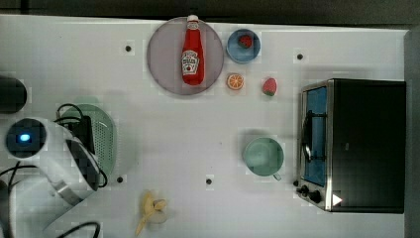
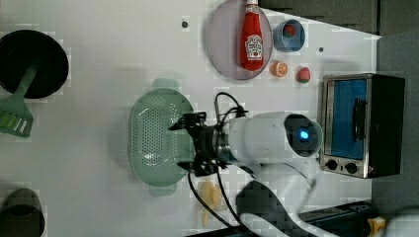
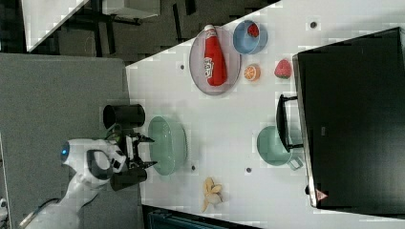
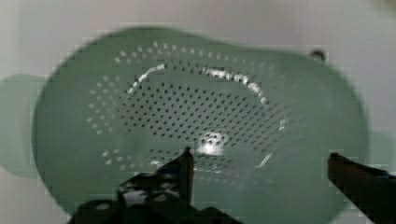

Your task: Drag strainer left to right.

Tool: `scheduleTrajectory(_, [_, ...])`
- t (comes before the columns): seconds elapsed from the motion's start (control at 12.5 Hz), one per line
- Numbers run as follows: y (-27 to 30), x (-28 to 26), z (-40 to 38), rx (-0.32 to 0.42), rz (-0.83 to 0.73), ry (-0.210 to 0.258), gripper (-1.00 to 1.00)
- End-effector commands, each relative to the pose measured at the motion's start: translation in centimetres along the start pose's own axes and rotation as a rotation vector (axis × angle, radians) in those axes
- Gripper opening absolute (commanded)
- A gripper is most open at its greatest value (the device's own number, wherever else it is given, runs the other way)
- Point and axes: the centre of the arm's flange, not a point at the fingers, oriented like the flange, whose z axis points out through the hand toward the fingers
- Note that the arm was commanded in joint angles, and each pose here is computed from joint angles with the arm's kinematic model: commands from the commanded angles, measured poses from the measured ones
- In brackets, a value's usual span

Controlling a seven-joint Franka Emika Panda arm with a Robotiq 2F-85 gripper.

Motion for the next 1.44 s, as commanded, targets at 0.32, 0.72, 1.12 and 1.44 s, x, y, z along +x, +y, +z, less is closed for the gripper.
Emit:
scheduleTrajectory(0.32, [-2.2, 3.6, 6.3, 0.031, 0.102, -0.014, 1.0])
scheduleTrajectory(0.72, [-1.4, 2.9, 9.3, 0.034, 0.099, 0.049, 1.0])
scheduleTrajectory(1.12, [-2.5, 6.1, 9.5, 0.044, 0.154, 0.094, 1.0])
scheduleTrajectory(1.44, [-3.4, 10.0, 8.3, 0.051, 0.214, 0.11, 1.0])
